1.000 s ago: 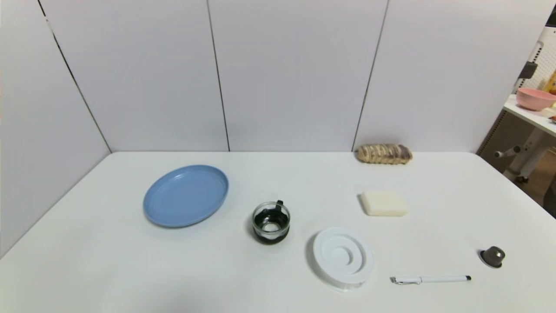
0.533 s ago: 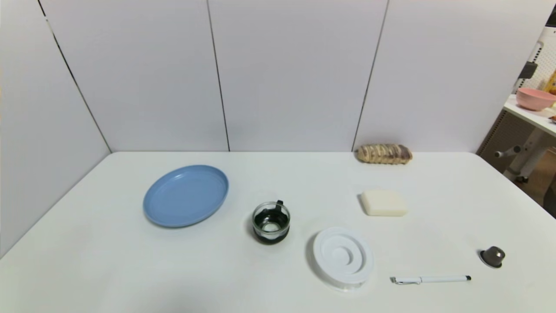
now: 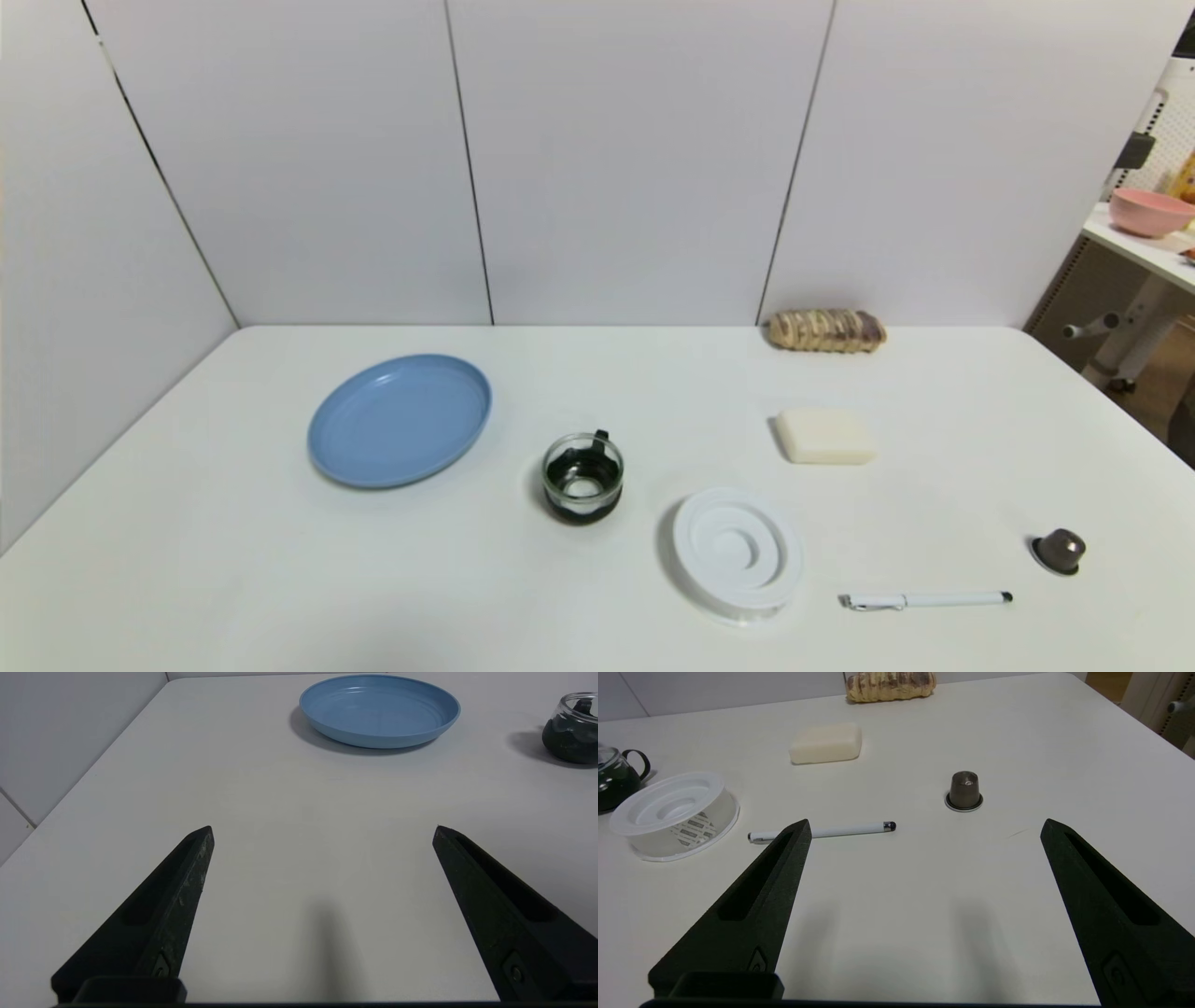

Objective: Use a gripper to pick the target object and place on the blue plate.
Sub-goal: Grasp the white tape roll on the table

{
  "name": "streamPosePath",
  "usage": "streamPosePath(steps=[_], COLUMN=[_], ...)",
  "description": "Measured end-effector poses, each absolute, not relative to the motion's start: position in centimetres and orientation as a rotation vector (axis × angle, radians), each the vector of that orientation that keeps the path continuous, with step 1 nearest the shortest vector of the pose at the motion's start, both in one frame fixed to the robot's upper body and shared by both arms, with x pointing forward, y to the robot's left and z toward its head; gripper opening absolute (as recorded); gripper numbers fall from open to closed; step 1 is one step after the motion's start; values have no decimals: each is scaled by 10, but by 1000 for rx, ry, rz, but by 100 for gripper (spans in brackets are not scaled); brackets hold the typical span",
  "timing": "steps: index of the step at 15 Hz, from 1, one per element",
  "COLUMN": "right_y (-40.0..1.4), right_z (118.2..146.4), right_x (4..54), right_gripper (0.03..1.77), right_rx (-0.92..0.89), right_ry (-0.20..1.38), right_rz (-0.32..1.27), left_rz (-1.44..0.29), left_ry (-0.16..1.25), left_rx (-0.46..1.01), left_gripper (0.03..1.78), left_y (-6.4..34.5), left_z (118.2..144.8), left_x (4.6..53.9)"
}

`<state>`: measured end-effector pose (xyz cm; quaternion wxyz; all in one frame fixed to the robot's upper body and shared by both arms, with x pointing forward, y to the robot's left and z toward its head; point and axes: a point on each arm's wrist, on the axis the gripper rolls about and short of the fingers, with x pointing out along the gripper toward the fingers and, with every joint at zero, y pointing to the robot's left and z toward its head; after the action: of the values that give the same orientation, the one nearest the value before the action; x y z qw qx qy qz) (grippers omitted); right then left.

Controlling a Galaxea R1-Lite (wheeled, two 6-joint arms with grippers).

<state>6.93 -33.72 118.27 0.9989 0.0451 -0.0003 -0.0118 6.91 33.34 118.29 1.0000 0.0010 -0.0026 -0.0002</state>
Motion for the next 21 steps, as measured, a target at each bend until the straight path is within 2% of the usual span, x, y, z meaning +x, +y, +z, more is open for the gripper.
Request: streamPosePath(steps=[4,6,8,11,14,16,18,21], right_y=[-337,-337,-337,-337,-337,-337,-337,-337], right_z=[1183,1183,1183,1183,1183,1183,1183,1183], right_x=[69,69,69,69,69,69,69,69], right_gripper=[170,170,170,170,170,170,170,170], right_rx=[90,90,90,90,90,90,90,90], right_ry=[-1,-1,-1,-1,-1,-1,-1,-1], right_rz=[-24,-24,-24,-23,-24,-24,-24,-24], left_rz=[3,1,-16,-89,-286,-501,-755,-1061], left_ry=[5,26,51,82,75,57,61,107], left_rx=[8,10,29,123,277,417,547,667], left_gripper=[169,169,169,169,169,169,169,169], left_y=[333,333,333,332,324,310,287,246], left_z=[1183,1195,1220,1277,1336,1367,1379,1373], left_x=[70,74,83,113,158,189,212,228])
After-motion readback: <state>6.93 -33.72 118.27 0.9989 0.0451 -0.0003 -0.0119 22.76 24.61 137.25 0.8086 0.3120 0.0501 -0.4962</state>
